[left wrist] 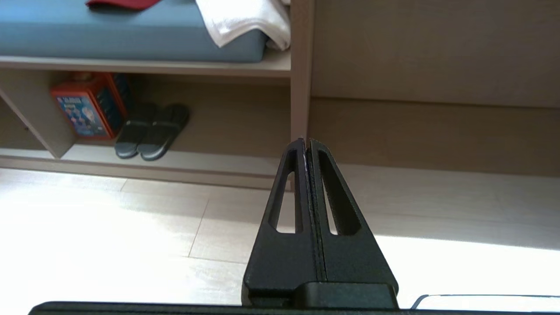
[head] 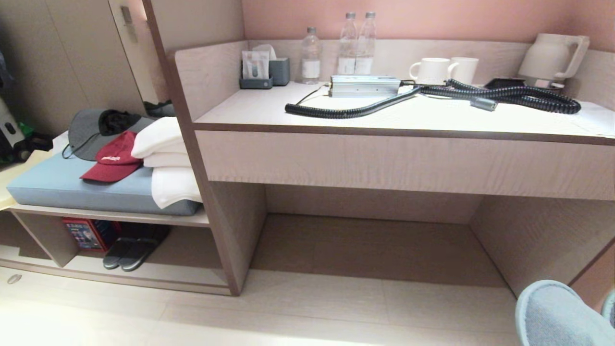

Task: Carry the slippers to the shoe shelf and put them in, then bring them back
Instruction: Place the slippers on the floor

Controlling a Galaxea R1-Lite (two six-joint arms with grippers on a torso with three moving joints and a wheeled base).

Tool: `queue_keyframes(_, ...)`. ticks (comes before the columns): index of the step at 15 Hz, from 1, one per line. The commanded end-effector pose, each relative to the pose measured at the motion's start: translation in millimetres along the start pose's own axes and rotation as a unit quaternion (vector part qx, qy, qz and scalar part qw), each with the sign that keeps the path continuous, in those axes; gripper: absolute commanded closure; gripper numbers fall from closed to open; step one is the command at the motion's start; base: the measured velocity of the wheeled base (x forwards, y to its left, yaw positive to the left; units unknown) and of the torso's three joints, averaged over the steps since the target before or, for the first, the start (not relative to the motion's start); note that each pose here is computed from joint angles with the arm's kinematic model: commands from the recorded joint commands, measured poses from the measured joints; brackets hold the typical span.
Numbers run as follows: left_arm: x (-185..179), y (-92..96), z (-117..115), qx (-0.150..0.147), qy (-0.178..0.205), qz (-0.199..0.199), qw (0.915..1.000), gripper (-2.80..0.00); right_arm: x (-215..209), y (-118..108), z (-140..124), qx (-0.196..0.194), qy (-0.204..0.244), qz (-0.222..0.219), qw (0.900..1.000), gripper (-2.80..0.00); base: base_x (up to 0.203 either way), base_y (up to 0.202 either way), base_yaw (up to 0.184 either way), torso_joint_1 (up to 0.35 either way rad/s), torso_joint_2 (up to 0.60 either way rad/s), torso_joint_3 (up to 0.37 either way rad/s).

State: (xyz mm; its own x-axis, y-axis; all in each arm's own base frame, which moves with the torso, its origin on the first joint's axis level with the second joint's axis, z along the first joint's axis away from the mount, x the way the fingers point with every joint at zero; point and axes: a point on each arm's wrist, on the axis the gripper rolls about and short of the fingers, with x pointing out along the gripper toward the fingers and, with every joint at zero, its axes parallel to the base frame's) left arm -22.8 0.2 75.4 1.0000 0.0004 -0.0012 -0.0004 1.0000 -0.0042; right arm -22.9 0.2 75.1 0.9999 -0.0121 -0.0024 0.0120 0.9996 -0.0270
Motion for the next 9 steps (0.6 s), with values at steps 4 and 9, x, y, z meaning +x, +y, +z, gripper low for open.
queue_keyframes(4,0.1,0.0,-0.3,-0.002,0.000,0.001,1.0000,0.00,-0.1,0.0,-0.1,0.002,0.000,0.000,1.000,0.00,0.000,0.000,0.000,0.004,0.00,-0.198)
queue_keyframes(9,-0.1,0.0,-0.6,0.008,0.005,-0.001,1.0000,0.00,-0.2,0.1,-0.2,0.002,-0.001,0.001,1.000,0.00,0.000,0.000,0.000,0.003,0.00,-0.200)
